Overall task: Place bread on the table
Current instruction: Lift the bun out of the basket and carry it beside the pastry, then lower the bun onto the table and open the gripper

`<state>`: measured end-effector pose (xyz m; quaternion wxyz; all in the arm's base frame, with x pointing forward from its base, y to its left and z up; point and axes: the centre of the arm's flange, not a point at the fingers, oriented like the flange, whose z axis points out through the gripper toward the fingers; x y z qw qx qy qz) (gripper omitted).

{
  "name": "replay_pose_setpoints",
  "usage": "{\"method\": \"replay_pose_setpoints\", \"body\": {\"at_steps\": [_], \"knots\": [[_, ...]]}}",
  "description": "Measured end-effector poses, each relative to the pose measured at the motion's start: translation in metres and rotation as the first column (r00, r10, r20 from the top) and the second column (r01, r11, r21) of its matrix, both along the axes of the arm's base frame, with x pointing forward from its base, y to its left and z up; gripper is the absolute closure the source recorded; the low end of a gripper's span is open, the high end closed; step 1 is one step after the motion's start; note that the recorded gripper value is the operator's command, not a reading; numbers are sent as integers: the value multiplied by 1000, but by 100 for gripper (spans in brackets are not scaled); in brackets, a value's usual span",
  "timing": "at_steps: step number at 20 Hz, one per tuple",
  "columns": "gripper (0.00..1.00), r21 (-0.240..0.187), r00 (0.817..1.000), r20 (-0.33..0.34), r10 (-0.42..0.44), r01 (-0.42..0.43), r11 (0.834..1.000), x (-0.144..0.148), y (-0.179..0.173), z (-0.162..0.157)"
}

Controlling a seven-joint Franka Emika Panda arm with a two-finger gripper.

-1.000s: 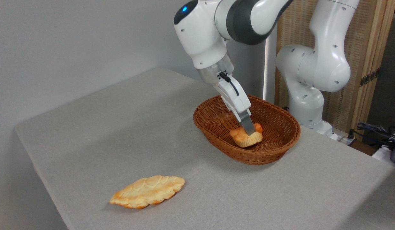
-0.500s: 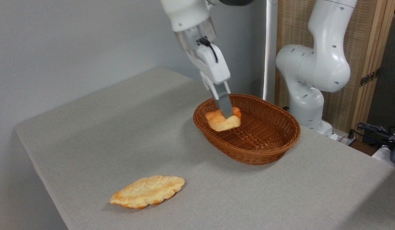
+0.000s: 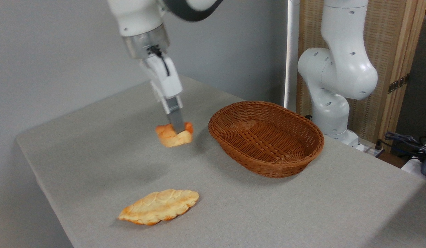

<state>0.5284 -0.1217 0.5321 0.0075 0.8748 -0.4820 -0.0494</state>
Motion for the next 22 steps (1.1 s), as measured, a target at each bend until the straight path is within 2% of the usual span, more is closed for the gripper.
{"method": "replay_pose_setpoints", "body": {"at_steps": [1, 2, 3, 4, 5, 6, 12, 22], "knots": [[64, -1, 1000, 7, 13, -13, 1000, 6, -12, -10], [41, -2, 1000, 12, 25, -25, 1000, 10, -24, -21], [33, -4, 999, 16, 35, -34, 999, 15, -35, -31], [21, -8, 999, 19, 40, -39, 999, 19, -46, -42], [4, -11, 999, 21, 39, -39, 999, 22, -54, -52], [1, -15, 999, 22, 37, -36, 999, 25, -60, -61], [0, -16, 1000, -18, 17, -17, 1000, 33, -74, -97], [0, -29, 1000, 17, 23, -23, 999, 40, -72, -80]]}}
